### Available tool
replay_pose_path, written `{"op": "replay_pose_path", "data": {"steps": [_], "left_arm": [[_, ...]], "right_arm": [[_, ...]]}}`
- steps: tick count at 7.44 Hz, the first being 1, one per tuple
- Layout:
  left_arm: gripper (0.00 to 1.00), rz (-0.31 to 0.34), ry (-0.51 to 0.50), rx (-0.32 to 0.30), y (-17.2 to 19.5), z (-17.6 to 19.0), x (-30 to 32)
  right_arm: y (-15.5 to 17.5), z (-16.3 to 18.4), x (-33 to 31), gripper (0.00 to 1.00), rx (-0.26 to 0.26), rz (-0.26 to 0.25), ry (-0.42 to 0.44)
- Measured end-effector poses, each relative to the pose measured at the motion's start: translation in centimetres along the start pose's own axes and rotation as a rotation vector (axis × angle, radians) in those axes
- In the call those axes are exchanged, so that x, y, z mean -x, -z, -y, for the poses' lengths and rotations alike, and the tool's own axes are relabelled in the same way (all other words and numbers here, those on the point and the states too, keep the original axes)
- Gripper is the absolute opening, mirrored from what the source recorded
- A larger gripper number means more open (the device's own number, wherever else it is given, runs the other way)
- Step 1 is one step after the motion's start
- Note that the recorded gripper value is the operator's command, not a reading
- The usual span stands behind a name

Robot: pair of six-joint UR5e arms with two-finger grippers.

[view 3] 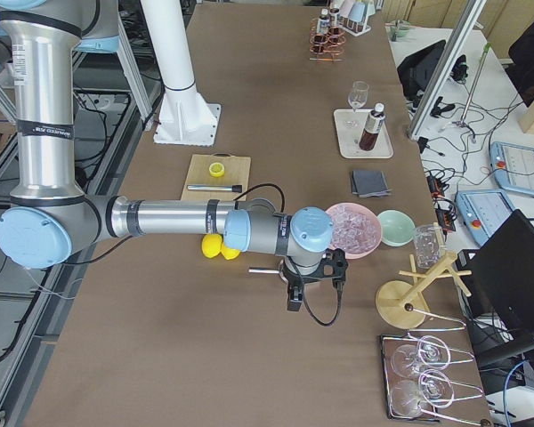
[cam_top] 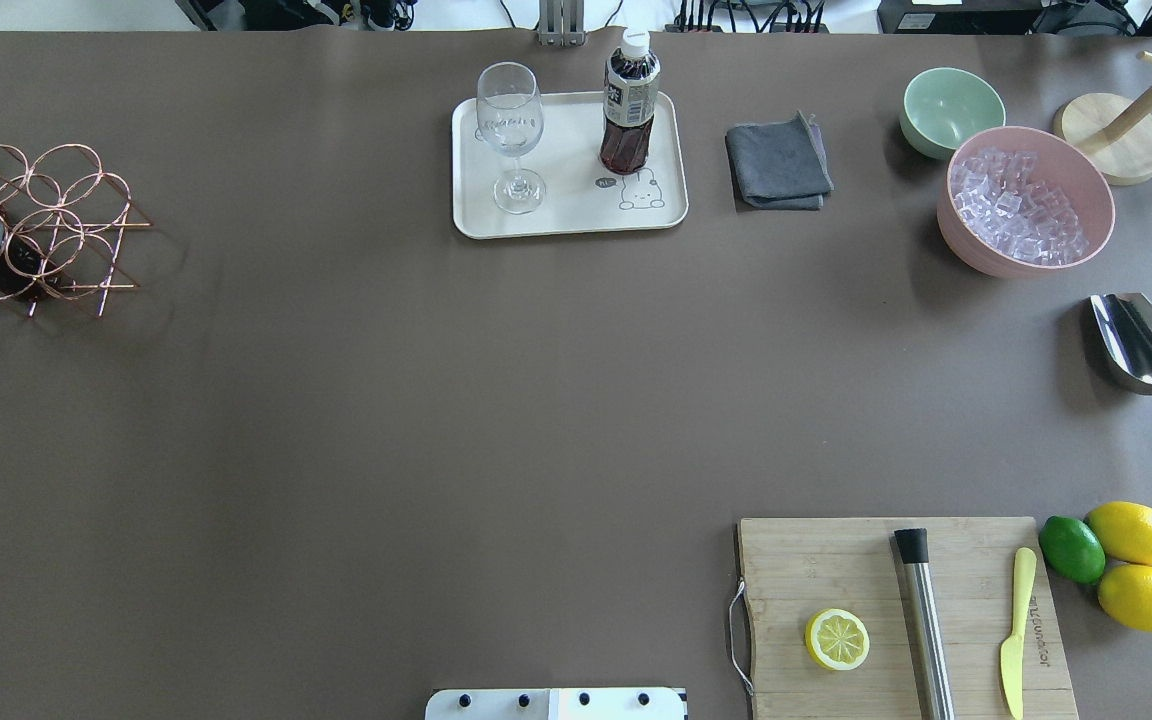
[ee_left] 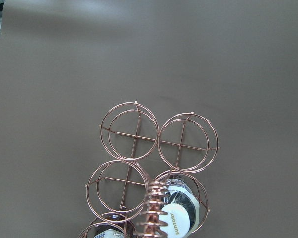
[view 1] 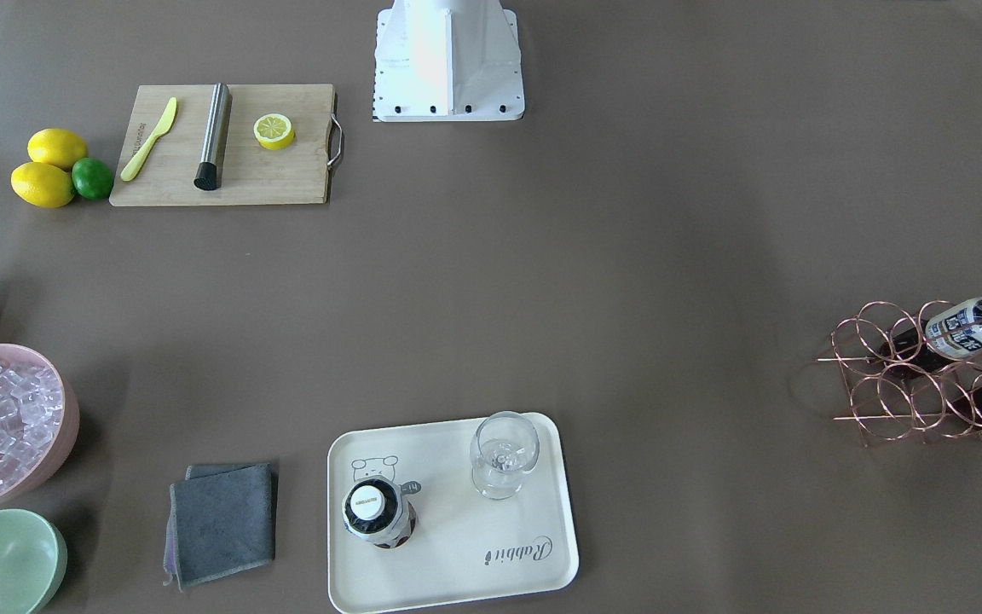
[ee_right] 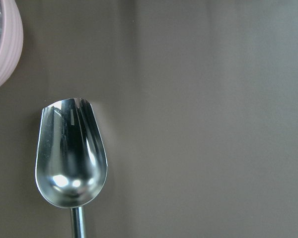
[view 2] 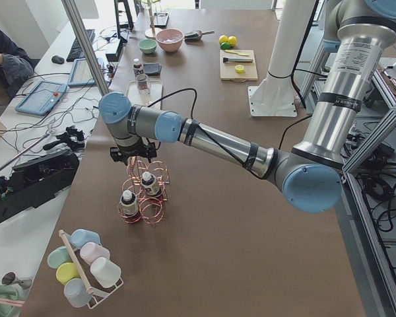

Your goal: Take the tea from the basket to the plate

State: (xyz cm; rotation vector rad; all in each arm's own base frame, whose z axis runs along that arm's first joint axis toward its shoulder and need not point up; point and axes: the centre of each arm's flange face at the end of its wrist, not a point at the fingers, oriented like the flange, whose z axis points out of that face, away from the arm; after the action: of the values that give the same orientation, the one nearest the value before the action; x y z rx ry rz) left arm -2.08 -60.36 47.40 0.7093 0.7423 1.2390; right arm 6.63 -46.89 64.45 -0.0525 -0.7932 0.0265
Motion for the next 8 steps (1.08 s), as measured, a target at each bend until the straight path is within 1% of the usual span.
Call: {"op": "replay_pose_path", "data": {"steps": [1, 2, 3, 5, 7, 8], "left_arm": [[0.98, 0.001, 0.006, -0.003, 0.2, -0.2, 0.0], [0.98, -0.006, 0.034, -0.015, 0.8, -0.8, 0.0], [0.98, -0.013, 0.093, -0.023, 1.8, -2.5, -0.2], [0.98, -0.032, 0.26, -0.018, 3.7, -8.0, -1.0], [0.98, -0.042, 0.415, -0.016, 4.9, -14.1, -1.1], [0.98, -0.05, 0.487, -0.018, 4.9, -16.9, -1.0]], "right_arm": [[0.7, -0.3, -0.8, 1.0, -0.013, 0.002, -0.017], [1.1, -0.6, -1.3, 1.0, -0.021, 0.002, -0.03], [1.4, -0.8, -1.5, 1.0, -0.028, 0.002, -0.035], [2.1, -0.9, -1.7, 1.0, -0.036, 0.0, -0.046], [2.5, -0.7, -1.2, 1.0, -0.013, -0.003, -0.075], [2.4, -0.6, -0.9, 1.0, -0.002, -0.006, -0.079]]}}
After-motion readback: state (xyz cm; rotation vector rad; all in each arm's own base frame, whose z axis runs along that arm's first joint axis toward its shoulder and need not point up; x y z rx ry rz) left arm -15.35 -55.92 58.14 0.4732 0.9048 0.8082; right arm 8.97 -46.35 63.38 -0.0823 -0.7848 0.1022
